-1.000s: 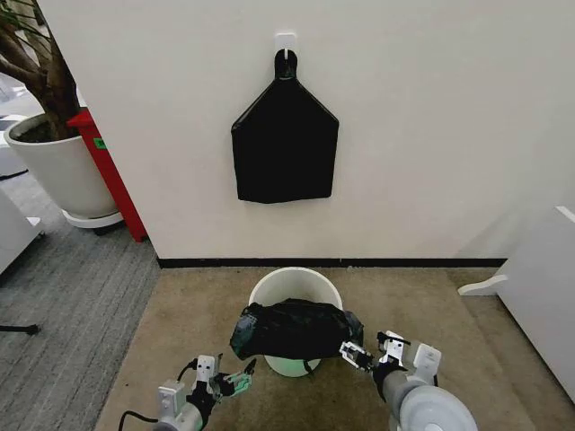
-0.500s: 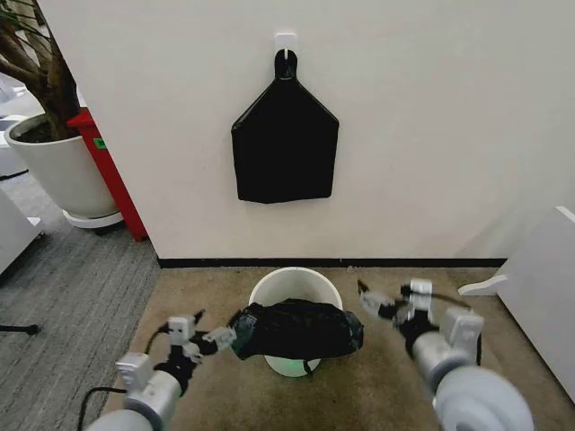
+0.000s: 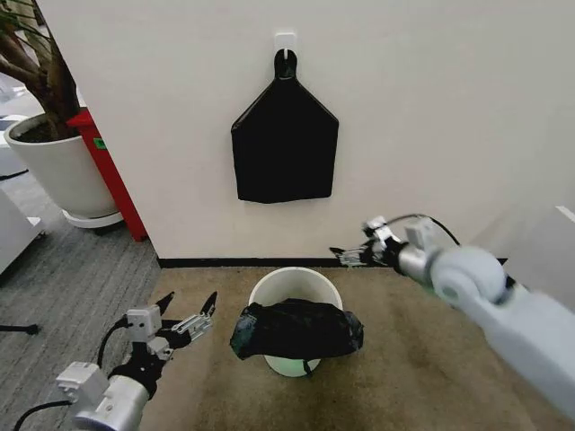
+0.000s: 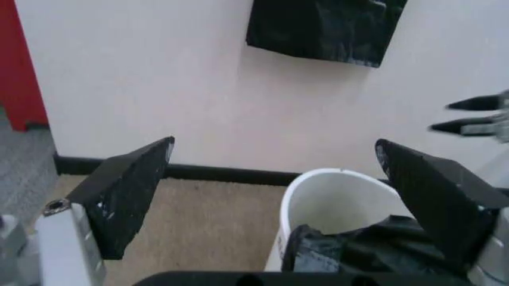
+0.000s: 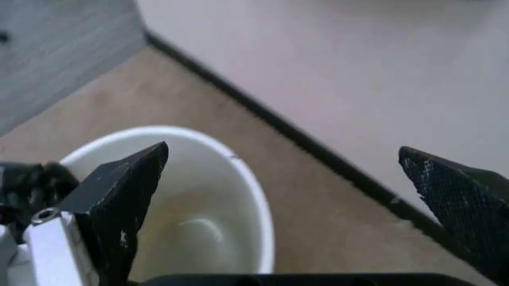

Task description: Place the garbage bag over the trash bin.

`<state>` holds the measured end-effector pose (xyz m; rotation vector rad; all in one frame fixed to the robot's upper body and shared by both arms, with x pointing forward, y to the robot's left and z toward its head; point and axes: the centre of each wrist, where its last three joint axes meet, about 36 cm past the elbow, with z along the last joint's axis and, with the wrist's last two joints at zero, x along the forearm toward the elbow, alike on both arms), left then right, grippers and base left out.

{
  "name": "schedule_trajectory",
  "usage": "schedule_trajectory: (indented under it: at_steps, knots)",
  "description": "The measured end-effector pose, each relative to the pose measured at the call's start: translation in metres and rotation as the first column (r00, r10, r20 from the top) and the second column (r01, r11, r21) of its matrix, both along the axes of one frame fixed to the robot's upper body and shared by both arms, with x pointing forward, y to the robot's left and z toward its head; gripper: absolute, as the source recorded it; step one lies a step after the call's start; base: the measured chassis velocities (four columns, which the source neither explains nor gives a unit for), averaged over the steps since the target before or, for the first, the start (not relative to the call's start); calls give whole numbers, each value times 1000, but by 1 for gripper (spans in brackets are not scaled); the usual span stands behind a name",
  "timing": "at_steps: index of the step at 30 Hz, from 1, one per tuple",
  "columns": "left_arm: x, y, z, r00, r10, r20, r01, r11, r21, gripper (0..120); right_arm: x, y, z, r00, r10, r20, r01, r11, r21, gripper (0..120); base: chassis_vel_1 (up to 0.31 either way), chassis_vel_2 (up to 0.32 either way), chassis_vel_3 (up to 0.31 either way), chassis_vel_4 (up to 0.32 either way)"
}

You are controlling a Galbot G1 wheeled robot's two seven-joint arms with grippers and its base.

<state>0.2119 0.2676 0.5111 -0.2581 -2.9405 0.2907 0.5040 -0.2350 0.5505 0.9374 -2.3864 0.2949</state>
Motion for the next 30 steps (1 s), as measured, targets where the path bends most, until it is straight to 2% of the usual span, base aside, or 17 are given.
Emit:
schedule_trajectory:
  at_steps: [2,6,8,13,17,24,26,30]
  knots:
    - [0,2,-1,1000,1,25,-2,1000,23,100,22,12,-1,999,31,-15,-31,999,-23,100,0,0,0,0]
    - [2,5,-1,999,6,54,-9,999,45,100,38,26,-7,998,56,-39,-58,997,-49,100,0,0,0,0]
    - [10,11,3,994,17,106,-25,997,68,100,64,60,-33,984,119,-130,-133,986,-104,100,0,0,0,0]
    - [12,12,4,991,20,129,-28,998,65,100,83,77,-58,961,161,-225,-199,968,-155,100,0,0,0,0]
    - [13,11,4,990,29,140,-37,998,51,100,100,84,-81,952,141,-272,-205,952,-225,100,0,0,0,0]
    - [12,8,0,989,38,144,-44,998,37,100,109,80,-104,953,97,-287,-183,940,-290,100,0,0,0,0]
    - [13,7,-2,989,38,143,-44,998,34,100,109,79,-107,952,90,-291,-178,941,-289,98,0,0,0,0]
    - [16,5,-7,989,42,141,-47,998,29,100,107,72,-113,949,77,-307,-169,943,-285,82,0,0,0,0]
